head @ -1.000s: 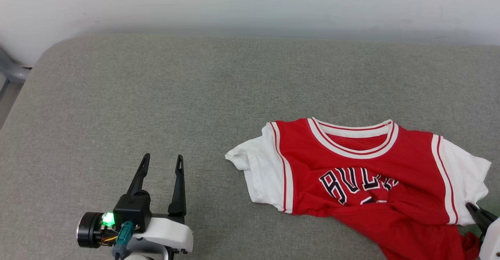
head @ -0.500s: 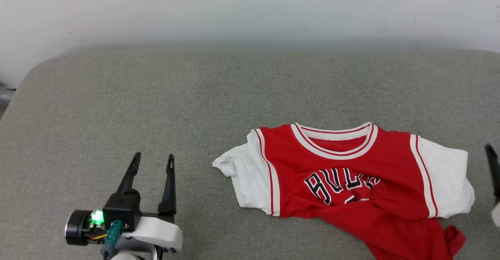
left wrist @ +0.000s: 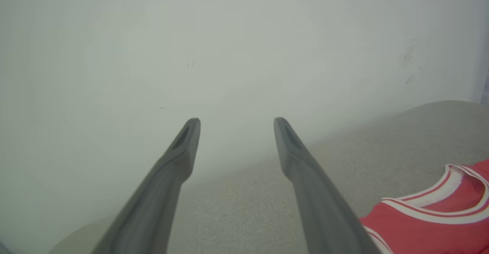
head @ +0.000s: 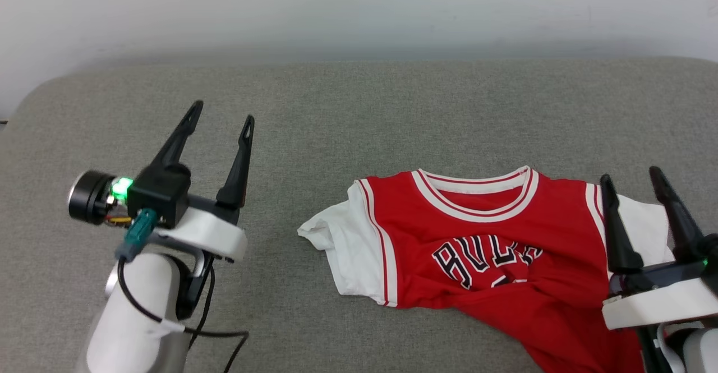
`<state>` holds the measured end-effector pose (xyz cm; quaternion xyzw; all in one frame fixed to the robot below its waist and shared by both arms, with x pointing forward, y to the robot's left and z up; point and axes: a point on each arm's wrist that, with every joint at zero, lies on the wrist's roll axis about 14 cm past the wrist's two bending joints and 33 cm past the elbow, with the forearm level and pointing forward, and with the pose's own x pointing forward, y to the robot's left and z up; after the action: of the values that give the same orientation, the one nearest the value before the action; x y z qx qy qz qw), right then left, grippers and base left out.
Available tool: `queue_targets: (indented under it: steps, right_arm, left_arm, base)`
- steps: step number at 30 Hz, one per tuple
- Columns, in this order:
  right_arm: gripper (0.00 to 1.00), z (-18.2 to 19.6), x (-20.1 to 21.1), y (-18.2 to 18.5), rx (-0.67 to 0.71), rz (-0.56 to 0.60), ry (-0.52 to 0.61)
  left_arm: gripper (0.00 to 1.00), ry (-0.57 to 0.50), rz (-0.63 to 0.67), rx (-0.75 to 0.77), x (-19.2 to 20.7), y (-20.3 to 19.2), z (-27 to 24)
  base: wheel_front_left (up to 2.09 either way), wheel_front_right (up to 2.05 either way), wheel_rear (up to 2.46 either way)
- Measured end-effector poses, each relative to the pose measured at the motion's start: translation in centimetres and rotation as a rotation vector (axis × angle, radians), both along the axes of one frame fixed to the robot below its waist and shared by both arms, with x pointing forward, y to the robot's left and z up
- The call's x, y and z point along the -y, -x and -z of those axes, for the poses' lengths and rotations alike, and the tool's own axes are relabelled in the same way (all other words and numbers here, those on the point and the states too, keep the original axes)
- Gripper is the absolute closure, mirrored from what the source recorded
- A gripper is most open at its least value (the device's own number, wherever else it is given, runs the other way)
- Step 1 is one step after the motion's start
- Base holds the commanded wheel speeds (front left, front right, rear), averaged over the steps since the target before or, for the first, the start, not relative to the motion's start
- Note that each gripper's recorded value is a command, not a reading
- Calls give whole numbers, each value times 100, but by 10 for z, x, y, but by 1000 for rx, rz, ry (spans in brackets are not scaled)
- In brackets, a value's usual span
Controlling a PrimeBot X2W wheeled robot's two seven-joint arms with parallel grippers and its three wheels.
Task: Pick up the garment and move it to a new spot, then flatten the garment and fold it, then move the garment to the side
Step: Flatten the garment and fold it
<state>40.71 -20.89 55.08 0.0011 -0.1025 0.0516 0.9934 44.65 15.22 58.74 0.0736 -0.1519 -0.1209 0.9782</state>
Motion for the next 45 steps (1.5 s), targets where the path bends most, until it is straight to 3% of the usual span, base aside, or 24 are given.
queue_targets:
  steps: [6,13,21,29,37,45]
  right_arm:
    - [0,10,-24,5,-30,-50,-18]
    - [0,27,-26,5,-77,-54,-21]
    - [0,34,-23,-1,-92,-41,-3]
    - [0,39,-20,-7,-102,-25,-2]
    - [0,42,-13,-11,-106,2,-1]
    - [0,44,-14,-17,-105,3,5]
  left_arm:
    - [0,-81,99,-81,27,-36,-7]
    - [0,-203,258,-391,70,-60,23]
    - [0,-347,379,-793,90,-52,80]
    - [0,-464,408,-1111,78,-32,144]
    - [0,-574,435,-1308,65,-4,199]
    - [0,-627,446,-1328,61,0,215]
  base:
    - [0,0,0]
    - [0,0,0]
    - [0,0,0]
    - [0,0,0]
    - [0,0,0]
    - [0,0,0]
